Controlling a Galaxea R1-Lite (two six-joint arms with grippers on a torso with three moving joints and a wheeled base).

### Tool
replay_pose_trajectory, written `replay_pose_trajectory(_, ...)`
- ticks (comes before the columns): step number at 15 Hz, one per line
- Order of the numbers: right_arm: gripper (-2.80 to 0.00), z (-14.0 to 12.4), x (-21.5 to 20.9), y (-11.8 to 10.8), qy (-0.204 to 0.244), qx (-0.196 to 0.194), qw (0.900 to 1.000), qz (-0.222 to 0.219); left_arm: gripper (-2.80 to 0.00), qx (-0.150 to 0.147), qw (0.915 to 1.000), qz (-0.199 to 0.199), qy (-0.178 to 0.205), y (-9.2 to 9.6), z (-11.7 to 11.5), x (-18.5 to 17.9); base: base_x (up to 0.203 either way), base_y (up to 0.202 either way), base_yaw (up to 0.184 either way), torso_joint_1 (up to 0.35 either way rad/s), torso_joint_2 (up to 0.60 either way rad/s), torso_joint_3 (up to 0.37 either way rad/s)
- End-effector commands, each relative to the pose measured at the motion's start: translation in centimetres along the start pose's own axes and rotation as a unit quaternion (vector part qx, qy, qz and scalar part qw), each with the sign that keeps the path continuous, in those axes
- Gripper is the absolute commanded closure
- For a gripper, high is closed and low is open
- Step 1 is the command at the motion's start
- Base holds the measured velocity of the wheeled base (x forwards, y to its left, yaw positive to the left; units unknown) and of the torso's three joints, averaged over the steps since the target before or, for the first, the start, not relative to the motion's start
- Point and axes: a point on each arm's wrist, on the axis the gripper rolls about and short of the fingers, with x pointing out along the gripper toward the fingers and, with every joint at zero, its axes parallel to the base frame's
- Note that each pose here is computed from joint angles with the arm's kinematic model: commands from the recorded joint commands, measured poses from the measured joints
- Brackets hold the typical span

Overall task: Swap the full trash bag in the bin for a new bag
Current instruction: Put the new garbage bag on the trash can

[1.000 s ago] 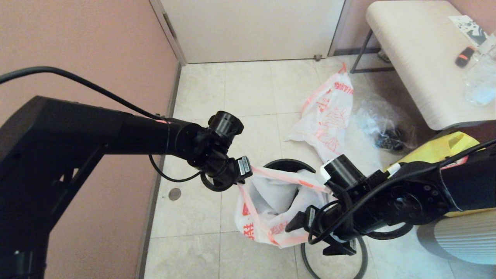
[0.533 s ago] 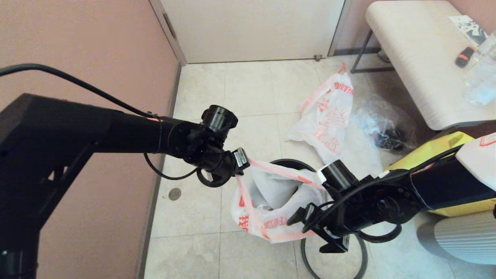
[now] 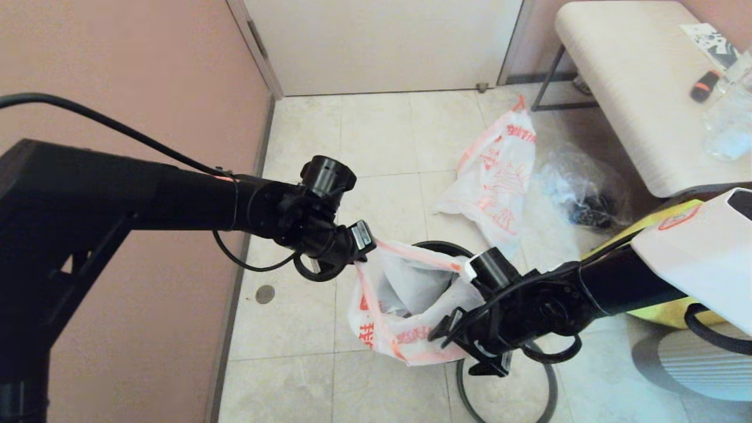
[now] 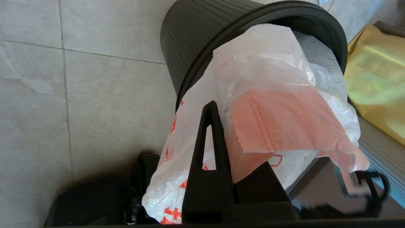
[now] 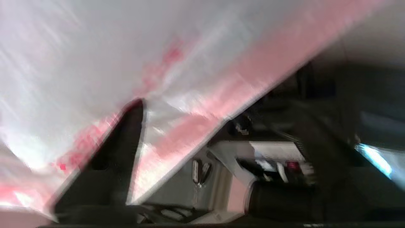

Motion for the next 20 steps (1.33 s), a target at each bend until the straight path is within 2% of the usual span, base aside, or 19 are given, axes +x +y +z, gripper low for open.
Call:
replay_pose_trajectory(1, 0.0, 0.5, 1.9, 0.2, 0.003, 0.004, 1.0, -0.007, 0.0, -0.005, 1.0, 0.0, -0.001, 0.0, 0.0, -0.1, 0.0, 0.0, 0.0, 0.0, 0.0, 0.0)
replay_pose_trajectory(8, 0.0, 0.9, 2.1, 0.7, -0.008, 0.005, 1.0, -0.007, 0.0, -0.005, 1.0, 0.001, 0.0, 0.0, 0.0, 0.0, 0.0, 0.0, 0.0, 0.0, 0.0, 0.0)
replay_pose_trajectory(10, 0.0, 2.2, 1.8, 0.0, -0.038, 0.015, 0.999, -0.021, 0.0, -0.005, 1.0, 0.001, 0.001, 0.0, 0.0, 0.0, 0.0, 0.0, 0.0, 0.0, 0.0, 0.0)
replay_pose_trajectory(14, 0.0, 6.7, 0.5, -1.8, -0.09, 0.047, 0.995, -0.02, 0.0, -0.01, 1.0, -0.002, 0.0, 0.4, 0.3, -0.3, 0.0, 0.0, 0.0, 0.0, 0.0, 0.0)
replay_pose_trajectory(16, 0.0, 8.6, -0.2, -1.3, -0.112, 0.051, 0.992, -0.004, 0.0, -0.009, 1.0, -0.002, 0.002, 0.4, 0.2, -0.3, 0.0, 0.0, 0.0, 0.0, 0.0, 0.0)
replay_pose_trajectory(20, 0.0, 12.6, -2.2, 2.4, -0.157, 0.047, 0.986, 0.039, 0.0, 0.0, 0.9979, -0.042, 0.049, -0.1, -0.5, -0.7, 0.0, 0.0, 0.0, 0.0, 0.0, 0.0)
